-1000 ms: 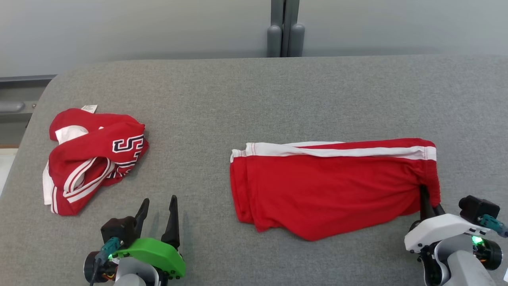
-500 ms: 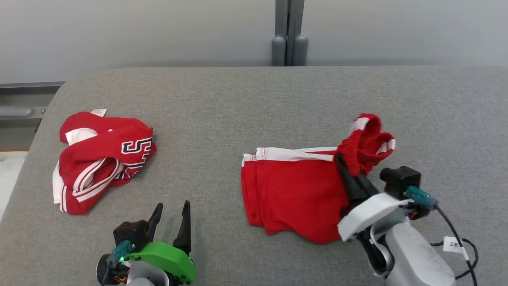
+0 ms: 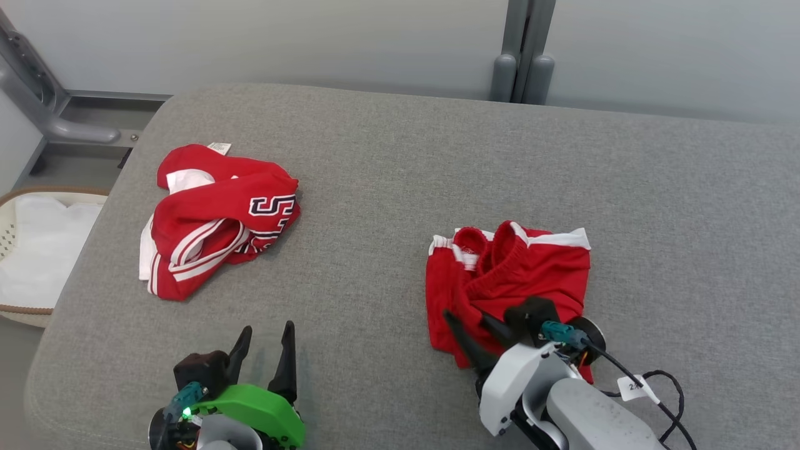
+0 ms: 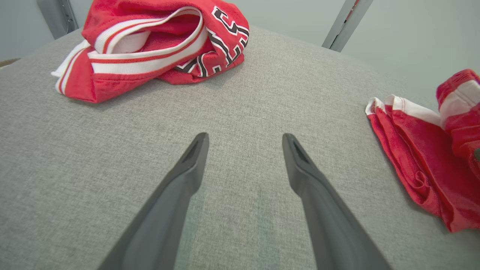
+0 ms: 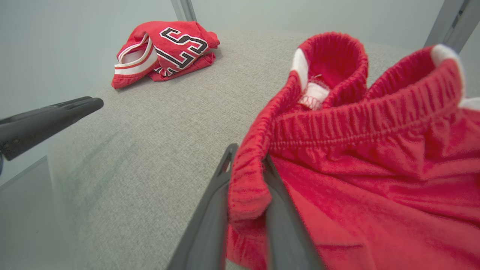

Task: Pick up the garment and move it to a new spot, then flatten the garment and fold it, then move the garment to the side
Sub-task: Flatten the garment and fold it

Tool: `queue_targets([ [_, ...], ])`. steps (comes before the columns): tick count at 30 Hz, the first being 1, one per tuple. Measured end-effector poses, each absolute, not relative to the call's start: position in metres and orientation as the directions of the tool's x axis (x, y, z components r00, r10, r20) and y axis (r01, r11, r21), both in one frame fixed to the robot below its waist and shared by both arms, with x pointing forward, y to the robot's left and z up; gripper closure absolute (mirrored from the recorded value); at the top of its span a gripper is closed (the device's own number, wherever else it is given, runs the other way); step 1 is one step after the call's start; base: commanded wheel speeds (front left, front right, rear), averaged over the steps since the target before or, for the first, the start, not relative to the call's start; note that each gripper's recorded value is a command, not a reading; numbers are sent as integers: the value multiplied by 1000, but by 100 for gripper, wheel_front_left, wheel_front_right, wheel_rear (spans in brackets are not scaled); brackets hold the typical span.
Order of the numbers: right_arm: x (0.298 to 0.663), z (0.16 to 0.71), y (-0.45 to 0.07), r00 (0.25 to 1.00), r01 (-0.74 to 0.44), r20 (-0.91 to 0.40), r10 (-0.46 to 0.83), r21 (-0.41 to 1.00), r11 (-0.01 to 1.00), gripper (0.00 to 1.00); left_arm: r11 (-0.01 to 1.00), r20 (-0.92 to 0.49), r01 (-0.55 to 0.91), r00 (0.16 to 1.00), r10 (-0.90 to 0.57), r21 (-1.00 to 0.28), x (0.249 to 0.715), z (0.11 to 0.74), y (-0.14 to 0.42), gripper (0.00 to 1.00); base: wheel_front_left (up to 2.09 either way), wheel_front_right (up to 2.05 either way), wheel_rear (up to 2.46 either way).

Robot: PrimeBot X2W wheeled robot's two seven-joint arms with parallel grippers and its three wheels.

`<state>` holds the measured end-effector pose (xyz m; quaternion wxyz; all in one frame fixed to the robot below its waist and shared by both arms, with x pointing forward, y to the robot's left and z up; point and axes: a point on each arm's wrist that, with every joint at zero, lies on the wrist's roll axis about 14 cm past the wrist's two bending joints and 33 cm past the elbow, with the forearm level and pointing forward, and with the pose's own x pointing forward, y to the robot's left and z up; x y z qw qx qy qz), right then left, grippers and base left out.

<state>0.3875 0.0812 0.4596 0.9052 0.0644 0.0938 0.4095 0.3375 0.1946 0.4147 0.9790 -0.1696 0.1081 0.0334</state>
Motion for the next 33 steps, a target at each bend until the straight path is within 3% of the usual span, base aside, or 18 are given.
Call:
queue_targets([
  [5,377,463,91,618,-754,-100,780,205,624,0,941,-220,-119,974,50,-316,338,416,202,0,0,0,0],
  [9,389,478,74,673,-717,-53,737,195,669,0,952,-194,-89,981,32,-293,344,423,198,0,0,0,0],
  [18,417,491,-36,895,-443,11,447,154,883,0,982,-127,15,991,-39,-191,352,442,180,0,0,0,0],
  [25,403,477,-101,961,-269,-21,275,142,953,0,986,-130,46,989,-68,-162,346,440,172,0,0,0,0],
  [33,376,448,-131,976,-169,-107,189,173,970,0,985,-152,42,986,-69,-168,332,432,171,0,0,0,0],
])
